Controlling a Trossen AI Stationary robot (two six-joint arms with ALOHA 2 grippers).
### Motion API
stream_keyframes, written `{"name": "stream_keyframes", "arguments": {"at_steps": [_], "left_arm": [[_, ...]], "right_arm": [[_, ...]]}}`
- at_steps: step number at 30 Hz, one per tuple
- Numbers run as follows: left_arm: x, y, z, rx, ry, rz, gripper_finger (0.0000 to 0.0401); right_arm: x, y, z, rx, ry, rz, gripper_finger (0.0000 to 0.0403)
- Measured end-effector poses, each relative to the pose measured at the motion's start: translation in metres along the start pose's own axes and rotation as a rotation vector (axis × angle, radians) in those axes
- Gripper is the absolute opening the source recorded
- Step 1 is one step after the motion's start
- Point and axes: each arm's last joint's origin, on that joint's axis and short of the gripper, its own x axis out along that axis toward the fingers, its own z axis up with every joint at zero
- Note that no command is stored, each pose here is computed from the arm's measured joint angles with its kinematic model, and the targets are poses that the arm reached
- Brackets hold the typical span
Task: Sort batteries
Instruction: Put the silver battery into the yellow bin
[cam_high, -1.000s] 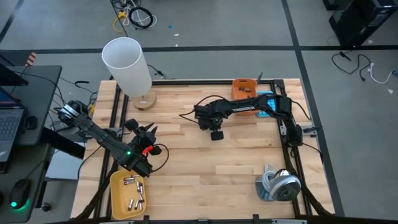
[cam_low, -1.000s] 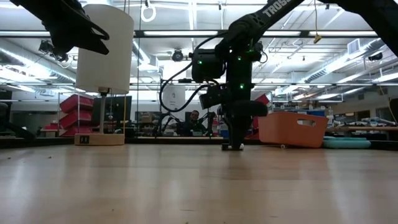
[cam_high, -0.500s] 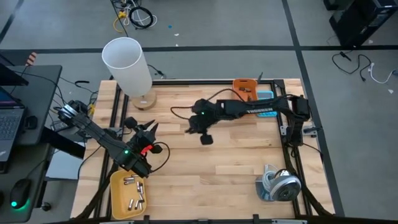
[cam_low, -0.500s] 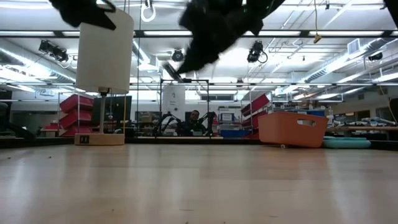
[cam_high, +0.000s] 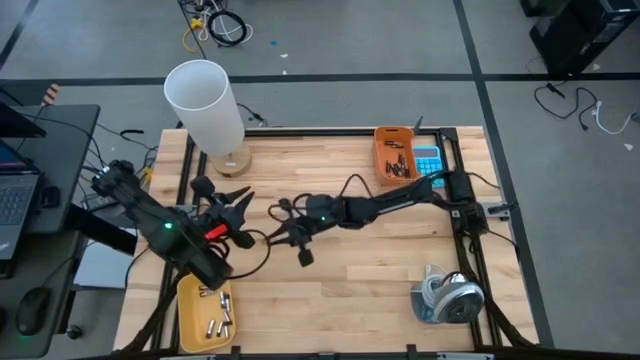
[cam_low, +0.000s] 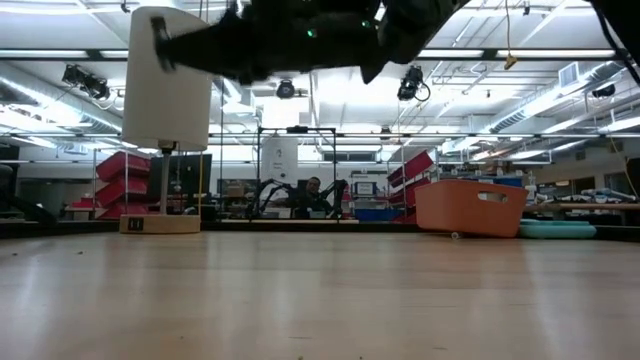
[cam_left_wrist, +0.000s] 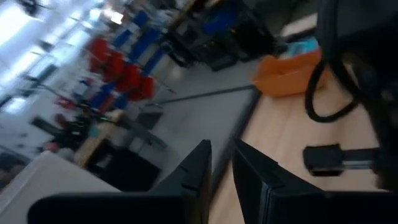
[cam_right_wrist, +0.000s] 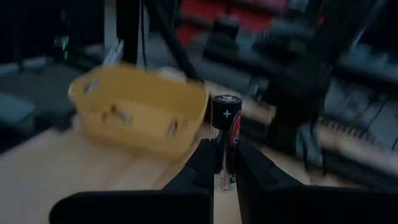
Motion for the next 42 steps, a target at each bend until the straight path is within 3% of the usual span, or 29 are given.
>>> {"name": "stream_keyframes", "arguments": {"at_steps": [6,10,15,24,31,42], "left_arm": [[-0.023,0.000,0.003,0.023,0.104,-0.259,0.0063],[-0.045,-0.016,-0.006,-0.027,0.111,-0.404,0.0063],[-0.054,-0.042,-0.022,-0.101,0.123,-0.485,0.0074],[-0.043,-0.069,-0.059,-0.058,0.059,-0.363,0.0145],[-0.038,-0.077,-0.070,-0.037,0.002,-0.310,0.0201],[-0.037,-0.080,-0.075,-0.028,-0.020,-0.293,0.0209]], "right_arm": [[0.011,0.008,0.006,-0.039,-0.202,-0.062,0.0026],[0.011,0.005,0.003,-0.023,-0.172,-0.167,0.0026],[0.013,0.010,0.003,-0.037,-0.132,-0.229,0.0026],[0.016,0.023,0.005,-0.096,-0.099,-0.266,0.0026],[0.016,0.022,0.005,-0.095,-0.099,-0.270,0.0026],[0.016,0.022,0.005,-0.095,-0.102,-0.272,0.0026]]}}
